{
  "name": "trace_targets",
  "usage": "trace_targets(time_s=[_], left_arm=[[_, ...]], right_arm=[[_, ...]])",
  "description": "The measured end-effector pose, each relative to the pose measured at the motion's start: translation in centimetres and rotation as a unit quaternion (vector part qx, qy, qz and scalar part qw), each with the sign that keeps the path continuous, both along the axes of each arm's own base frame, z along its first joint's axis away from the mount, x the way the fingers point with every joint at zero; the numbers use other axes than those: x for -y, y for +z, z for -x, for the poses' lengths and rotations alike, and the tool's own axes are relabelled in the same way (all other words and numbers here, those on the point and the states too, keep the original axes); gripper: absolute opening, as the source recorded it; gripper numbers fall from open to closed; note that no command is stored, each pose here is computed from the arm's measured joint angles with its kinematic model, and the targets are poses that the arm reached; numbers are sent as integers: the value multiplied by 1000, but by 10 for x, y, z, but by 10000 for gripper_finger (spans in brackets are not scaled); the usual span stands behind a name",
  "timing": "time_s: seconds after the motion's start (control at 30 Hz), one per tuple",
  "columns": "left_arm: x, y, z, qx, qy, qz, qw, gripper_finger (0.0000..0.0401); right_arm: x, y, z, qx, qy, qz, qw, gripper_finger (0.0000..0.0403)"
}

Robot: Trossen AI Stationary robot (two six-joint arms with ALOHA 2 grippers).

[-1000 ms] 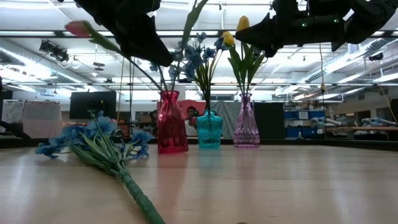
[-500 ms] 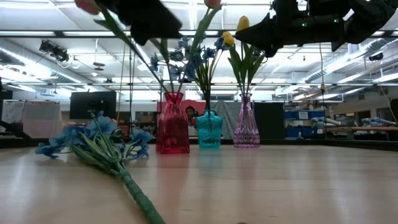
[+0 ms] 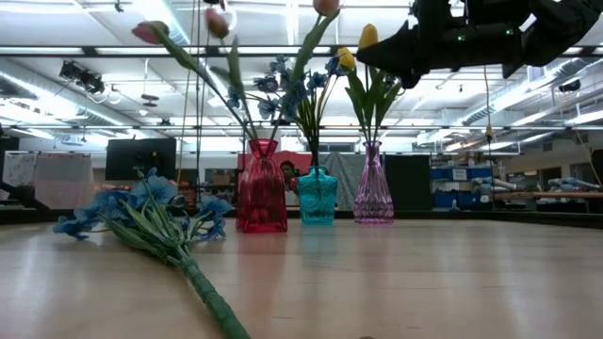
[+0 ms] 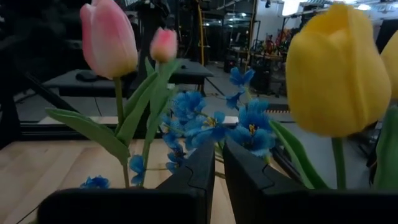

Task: Sort flowers into vase by color
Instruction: Put the blue bouquet into the blue vase

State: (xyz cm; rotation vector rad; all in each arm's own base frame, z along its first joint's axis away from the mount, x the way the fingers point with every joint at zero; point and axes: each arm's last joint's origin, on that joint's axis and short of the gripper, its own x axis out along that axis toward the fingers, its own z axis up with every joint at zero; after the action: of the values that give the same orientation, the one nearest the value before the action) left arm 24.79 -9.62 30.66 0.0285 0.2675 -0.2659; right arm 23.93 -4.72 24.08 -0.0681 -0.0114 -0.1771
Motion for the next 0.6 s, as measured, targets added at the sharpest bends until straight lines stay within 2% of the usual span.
trace_targets(time_s=[0.13,0.3,0.47,0.6], left_arm=[[14,-10,13,-67,-22,15,997,165],[33,-21,29,-155,-63,52,985,165],[43,-25,38,-193,-66,77,976,165],[48,-28,40,-220,-53,115,967,165]], right_arm=[[1,-4,0,-15,-2,-25,1000,48],[-1,-8,0,-29,0,-79,996,48],[-13,-21,0,-88,42,-145,985,48],[-29,-25,-1,-116,75,-156,978,48]])
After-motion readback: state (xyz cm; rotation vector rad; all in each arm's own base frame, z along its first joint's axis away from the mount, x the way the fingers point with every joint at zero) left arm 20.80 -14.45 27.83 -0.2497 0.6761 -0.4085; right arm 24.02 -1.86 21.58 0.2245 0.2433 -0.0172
